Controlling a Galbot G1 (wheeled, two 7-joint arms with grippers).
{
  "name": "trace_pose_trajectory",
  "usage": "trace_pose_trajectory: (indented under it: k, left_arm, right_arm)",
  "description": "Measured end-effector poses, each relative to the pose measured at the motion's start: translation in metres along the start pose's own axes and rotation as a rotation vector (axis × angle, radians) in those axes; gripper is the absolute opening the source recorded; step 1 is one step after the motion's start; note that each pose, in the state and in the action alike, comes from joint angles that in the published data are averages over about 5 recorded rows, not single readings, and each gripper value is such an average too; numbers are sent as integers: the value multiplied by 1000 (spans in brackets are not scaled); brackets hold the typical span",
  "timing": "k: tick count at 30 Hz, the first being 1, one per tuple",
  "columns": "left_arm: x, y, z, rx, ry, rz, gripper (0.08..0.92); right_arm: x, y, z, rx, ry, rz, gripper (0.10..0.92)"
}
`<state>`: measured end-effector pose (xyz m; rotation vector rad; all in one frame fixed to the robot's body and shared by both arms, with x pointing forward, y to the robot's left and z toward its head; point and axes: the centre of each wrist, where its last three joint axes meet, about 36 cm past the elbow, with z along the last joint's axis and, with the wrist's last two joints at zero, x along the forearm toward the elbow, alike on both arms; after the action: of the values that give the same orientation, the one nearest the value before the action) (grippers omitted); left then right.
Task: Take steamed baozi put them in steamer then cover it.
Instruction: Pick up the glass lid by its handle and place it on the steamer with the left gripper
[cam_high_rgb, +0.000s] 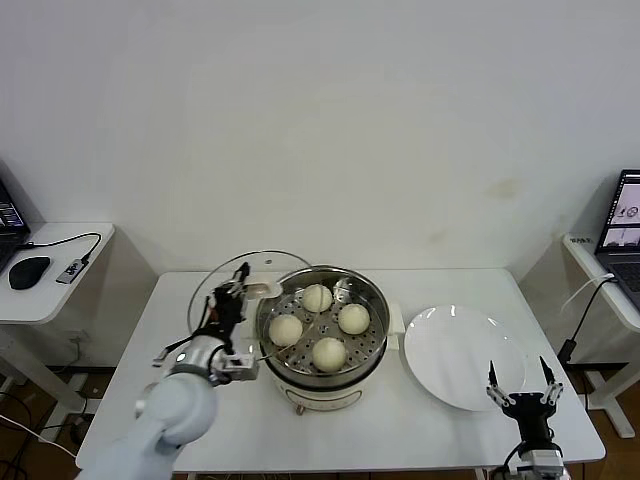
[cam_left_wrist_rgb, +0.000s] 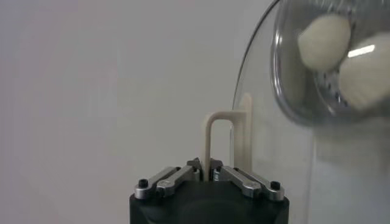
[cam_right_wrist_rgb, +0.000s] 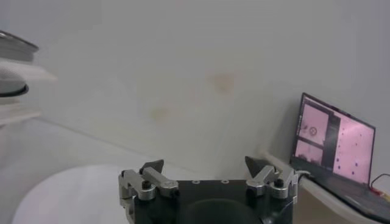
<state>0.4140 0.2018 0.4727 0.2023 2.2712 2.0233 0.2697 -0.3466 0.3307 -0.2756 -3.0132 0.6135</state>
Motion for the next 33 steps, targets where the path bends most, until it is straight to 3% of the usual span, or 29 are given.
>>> trace_pose_trajectory:
  k: [16, 33]
  left_arm:
    - [-26, -15, -77, -40, -61, 40, 146]
    - [-34, -32, -104, -74, -71, 44, 146]
  right_arm:
    - [1, 0, 7, 18, 19, -1, 823]
    - [2, -1, 11, 28, 32, -5, 823]
